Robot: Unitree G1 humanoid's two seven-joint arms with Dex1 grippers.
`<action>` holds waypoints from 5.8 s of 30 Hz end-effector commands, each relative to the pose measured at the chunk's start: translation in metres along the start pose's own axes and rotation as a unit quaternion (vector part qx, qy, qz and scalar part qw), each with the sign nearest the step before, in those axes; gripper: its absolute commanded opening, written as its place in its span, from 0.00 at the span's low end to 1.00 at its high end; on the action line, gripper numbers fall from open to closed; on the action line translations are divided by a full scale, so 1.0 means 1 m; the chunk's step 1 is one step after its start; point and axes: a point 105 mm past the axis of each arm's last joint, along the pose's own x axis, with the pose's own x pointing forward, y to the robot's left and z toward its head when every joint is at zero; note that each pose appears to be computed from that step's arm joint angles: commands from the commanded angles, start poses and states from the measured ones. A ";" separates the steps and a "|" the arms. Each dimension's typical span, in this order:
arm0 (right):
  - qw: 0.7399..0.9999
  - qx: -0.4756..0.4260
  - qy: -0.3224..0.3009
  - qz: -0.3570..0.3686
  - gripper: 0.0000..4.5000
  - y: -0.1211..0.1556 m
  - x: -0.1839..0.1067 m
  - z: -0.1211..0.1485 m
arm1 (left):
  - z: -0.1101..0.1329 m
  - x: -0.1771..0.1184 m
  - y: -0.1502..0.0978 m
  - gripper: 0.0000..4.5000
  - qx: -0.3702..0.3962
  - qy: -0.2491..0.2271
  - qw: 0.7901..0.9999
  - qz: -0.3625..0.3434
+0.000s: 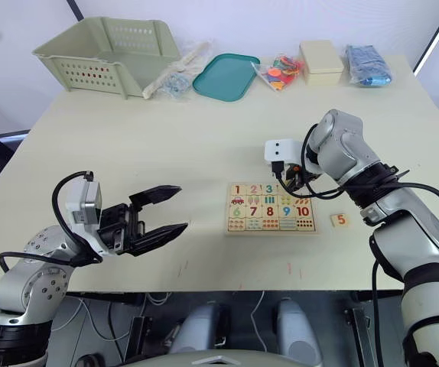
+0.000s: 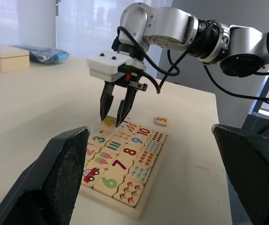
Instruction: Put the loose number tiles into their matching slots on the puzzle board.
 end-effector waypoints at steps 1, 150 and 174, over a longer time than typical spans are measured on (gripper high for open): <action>1.000 -0.011 -0.003 -0.005 0.30 0.000 -0.004 0.006 | 0.008 0.004 -0.005 1.00 0.014 -0.005 1.000 -0.017; 0.853 0.271 -0.375 -0.243 0.99 0.144 -0.088 -0.155 | -0.044 -0.059 0.021 1.00 0.016 0.020 0.998 0.055; 0.862 0.292 -0.336 -0.242 0.99 0.144 -0.090 -0.181 | -0.046 -0.055 0.013 1.00 -0.011 0.021 0.998 0.054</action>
